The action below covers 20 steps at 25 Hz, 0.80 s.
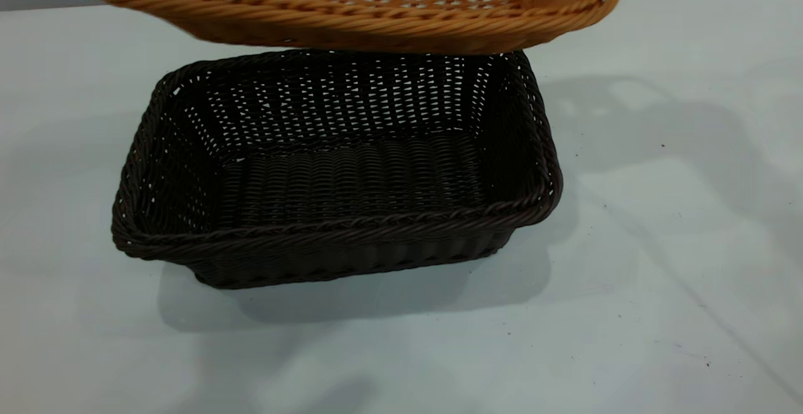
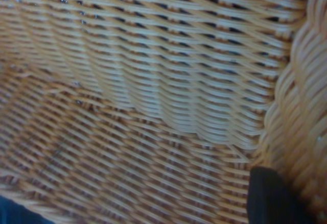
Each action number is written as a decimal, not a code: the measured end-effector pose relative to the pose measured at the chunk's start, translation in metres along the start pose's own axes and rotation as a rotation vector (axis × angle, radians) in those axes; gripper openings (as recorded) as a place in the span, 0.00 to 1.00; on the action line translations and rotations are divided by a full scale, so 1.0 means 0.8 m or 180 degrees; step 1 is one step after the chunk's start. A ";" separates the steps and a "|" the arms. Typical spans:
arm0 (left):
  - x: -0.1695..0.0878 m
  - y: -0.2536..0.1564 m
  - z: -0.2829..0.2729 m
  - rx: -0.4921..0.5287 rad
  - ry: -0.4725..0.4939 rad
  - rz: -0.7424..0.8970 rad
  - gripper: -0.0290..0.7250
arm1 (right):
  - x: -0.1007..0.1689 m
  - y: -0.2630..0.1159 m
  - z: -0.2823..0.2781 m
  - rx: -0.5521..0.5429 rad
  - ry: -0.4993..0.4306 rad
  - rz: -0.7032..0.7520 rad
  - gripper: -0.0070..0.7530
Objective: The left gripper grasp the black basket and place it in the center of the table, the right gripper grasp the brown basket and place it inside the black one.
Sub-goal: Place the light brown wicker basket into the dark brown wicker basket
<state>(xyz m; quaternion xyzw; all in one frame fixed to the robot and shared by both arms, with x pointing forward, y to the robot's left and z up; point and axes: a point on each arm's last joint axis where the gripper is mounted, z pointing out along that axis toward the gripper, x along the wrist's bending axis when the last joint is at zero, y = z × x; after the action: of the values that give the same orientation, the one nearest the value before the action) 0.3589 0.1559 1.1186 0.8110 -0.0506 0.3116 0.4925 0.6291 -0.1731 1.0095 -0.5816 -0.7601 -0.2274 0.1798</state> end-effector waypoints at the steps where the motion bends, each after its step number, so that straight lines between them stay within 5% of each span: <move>1: 0.002 0.001 -0.002 -0.0011 0.0061 0.0005 0.78 | 0.003 0.001 0.004 0.0015 0.0010 -0.0007 0.15; 9: 0.009 0.002 -0.004 -0.0026 0.0265 0.0010 0.78 | 0.017 0.000 0.049 0.0282 0.0037 -0.0073 0.15; 20: 0.016 0.002 -0.005 -0.0024 0.0465 0.0015 0.78 | -0.007 0.001 0.087 0.0516 -0.0003 0.0101 0.15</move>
<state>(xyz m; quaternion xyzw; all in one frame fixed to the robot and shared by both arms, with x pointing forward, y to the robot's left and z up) 0.3666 0.1614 1.1280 0.7841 -0.0176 0.3710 0.4972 0.6308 -0.1391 0.9486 -0.5772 -0.7668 -0.1619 0.2295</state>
